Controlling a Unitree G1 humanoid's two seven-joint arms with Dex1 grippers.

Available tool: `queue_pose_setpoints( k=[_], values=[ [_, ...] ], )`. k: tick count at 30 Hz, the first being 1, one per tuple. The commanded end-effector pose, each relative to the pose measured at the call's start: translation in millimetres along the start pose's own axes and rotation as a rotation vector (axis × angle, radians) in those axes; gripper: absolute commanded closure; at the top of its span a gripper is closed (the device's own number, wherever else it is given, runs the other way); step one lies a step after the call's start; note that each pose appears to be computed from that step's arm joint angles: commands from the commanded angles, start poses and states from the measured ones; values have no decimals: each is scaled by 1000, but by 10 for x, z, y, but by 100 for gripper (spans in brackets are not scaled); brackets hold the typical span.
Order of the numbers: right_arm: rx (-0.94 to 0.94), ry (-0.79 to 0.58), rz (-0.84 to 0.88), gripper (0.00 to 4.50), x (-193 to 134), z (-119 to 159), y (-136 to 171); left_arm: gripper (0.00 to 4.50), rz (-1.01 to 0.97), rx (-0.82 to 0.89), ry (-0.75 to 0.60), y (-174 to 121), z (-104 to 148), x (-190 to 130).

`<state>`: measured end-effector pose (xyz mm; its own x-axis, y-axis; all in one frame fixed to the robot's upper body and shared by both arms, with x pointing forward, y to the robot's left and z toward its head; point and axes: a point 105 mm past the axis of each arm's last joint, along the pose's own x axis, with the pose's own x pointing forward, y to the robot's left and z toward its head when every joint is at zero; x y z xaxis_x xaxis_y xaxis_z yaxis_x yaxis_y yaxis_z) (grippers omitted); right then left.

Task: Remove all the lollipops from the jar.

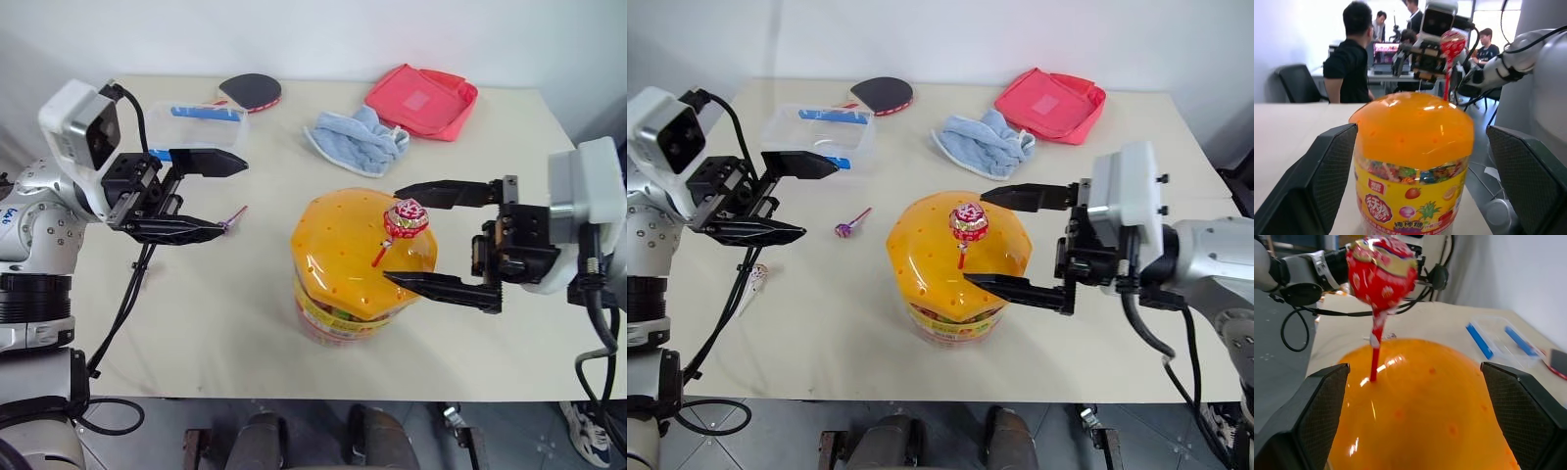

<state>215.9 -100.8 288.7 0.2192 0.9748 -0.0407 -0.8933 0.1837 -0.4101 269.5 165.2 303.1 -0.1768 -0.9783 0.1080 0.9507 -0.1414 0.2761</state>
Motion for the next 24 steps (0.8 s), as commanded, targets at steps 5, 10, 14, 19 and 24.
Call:
queue_pose_setpoints(
  k=[5, 10, 14, 19, 24],
  values=[
    [-39, -1, 27, 39, 60, 65, -13, 0, -124, 87, 20, -298, 91, -43],
    [-27, -13, 61, 196, 56, 91, 4, 0, -123, 88, 9, -367, 63, -53],
    [-32, -22, 88, 335, 80, 123, -9, 0, -118, 93, -11, -396, 62, -30],
    [-39, -39, 93, 447, 72, 171, -43, 0, -117, 98, -23, -410, 75, -21],
    [-54, -77, 95, 447, 65, 270, -102, 0, -123, 105, -44, -400, 99, -17]
  ],
)
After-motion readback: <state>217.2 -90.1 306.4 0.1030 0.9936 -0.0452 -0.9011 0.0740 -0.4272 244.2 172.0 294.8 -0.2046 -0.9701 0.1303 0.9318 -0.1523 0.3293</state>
